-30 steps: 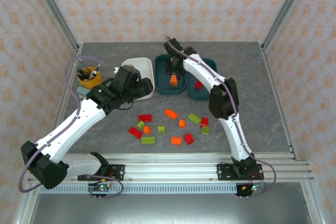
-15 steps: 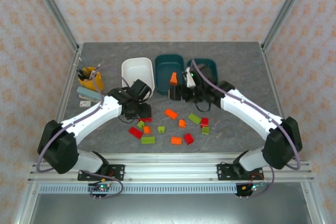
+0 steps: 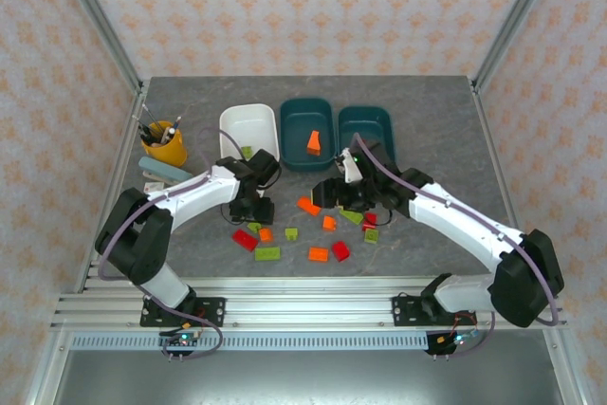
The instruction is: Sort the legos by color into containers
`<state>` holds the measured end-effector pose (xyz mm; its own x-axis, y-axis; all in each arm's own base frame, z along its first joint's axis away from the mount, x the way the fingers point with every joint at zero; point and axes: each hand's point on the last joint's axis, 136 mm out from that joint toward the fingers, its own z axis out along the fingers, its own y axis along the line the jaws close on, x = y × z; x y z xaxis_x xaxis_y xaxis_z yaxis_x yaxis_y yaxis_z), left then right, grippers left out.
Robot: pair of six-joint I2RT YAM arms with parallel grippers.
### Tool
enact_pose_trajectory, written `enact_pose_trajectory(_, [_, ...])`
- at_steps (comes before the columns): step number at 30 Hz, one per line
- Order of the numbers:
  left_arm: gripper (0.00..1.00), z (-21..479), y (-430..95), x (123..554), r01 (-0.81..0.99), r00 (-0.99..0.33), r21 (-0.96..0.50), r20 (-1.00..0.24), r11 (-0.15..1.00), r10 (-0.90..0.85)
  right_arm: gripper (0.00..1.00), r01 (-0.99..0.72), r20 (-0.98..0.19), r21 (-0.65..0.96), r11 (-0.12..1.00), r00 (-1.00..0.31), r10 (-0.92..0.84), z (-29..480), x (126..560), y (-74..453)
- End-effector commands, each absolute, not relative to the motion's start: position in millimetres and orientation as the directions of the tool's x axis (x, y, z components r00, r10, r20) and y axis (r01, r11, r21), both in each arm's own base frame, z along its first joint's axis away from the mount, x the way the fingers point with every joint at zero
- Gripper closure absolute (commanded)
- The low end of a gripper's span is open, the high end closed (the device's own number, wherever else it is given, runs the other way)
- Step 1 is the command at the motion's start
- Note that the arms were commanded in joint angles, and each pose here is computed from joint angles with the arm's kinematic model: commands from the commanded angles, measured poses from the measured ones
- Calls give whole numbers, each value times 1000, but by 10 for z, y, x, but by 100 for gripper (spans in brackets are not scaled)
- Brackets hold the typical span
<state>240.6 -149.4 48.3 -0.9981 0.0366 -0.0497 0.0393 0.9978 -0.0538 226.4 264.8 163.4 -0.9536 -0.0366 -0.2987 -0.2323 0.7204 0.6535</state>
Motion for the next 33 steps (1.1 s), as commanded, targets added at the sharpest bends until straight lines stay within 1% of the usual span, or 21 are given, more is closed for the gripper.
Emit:
enact_pose_trajectory(1, [47, 408, -1400, 2405, 62, -997, -8, -51, 998, 61, 26, -228, -304, 655, 720, -952, -25, 1661, 2225, 2610])
enact_pose_trajectory(5, [48, 325, -1390, 2420, 66, -997, 7, -42, 998, 66, 26, -225, -300, 653, 723, -953, -25, 1651, 2221, 2603])
enact_pose_trajectory(11, [55, 247, -1389, 2439, 62, -997, 15, -39, 998, 63, 26, -224, -303, 651, 725, -953, -21, 1651, 2231, 2603])
enact_pose_trajectory(20, [70, 204, -1358, 2439, 57, -997, 28, -46, 998, 59, 27, -219, -305, 654, 724, -952, -12, 1663, 2248, 2608])
enact_pose_trajectory(25, [77, 343, -1313, 2460, 55, -995, 40, -86, 998, 58, 27, -218, -310, 654, 724, -951, -6, 1685, 2262, 2609])
enact_pose_trajectory(33, [78, 790, -1269, 2537, 36, -986, 48, -164, 998, 44, 28, -223, -341, 645, 731, -940, 15, 1779, 2338, 2603])
